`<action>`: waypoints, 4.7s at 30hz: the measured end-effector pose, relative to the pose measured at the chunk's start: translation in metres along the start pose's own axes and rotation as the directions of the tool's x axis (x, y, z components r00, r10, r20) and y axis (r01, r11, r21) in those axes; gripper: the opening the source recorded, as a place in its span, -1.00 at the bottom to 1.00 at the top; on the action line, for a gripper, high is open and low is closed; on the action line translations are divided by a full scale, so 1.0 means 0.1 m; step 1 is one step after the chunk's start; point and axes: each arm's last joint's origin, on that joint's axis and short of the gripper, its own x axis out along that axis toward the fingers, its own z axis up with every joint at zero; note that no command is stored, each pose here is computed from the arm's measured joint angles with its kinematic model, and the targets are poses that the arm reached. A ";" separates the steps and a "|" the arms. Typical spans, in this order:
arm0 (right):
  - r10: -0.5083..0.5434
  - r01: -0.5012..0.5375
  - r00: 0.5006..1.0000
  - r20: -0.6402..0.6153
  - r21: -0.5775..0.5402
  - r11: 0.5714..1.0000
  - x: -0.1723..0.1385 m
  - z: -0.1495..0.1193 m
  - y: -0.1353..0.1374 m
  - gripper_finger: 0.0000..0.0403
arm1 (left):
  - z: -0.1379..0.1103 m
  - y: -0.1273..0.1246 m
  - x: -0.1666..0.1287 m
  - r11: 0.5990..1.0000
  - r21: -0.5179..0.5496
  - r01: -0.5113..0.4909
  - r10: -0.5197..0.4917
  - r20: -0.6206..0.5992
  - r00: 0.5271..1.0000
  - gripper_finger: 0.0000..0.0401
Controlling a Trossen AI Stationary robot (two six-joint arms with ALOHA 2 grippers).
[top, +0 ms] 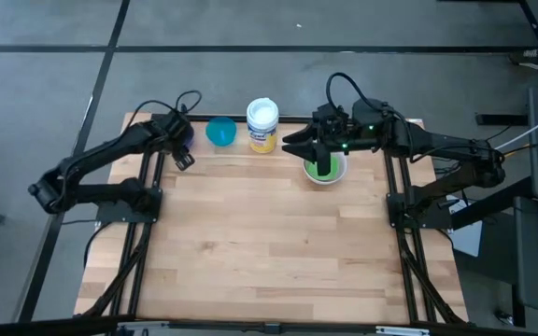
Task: Nest bowls inside each other
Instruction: Stack the blue bowl on the green bowl
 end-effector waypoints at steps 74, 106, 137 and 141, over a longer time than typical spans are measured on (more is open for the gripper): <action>-0.533 0.548 0.836 -0.129 0.165 0.820 0.21 -0.07 -0.65 -0.10 | 1.82 -1.47 -1.87 0.211 0.965 -0.158 -0.055 0.173 0.983 -0.99; -0.431 0.451 0.891 -0.141 0.177 0.874 0.33 -0.04 -0.69 -0.13 | 1.95 -1.53 -1.86 0.245 0.961 -0.127 -0.140 0.165 0.976 -0.99; -0.366 0.432 0.860 -0.356 0.126 0.893 0.25 -0.17 -0.80 -0.99 | 2.27 -1.23 -2.51 0.426 0.643 -0.636 0.012 0.699 0.715 -0.34; -0.424 0.496 0.815 -0.396 0.098 0.863 0.25 -0.24 -0.84 -0.99 | 2.35 -1.14 -2.59 0.483 0.527 -0.699 0.122 0.750 0.650 -0.25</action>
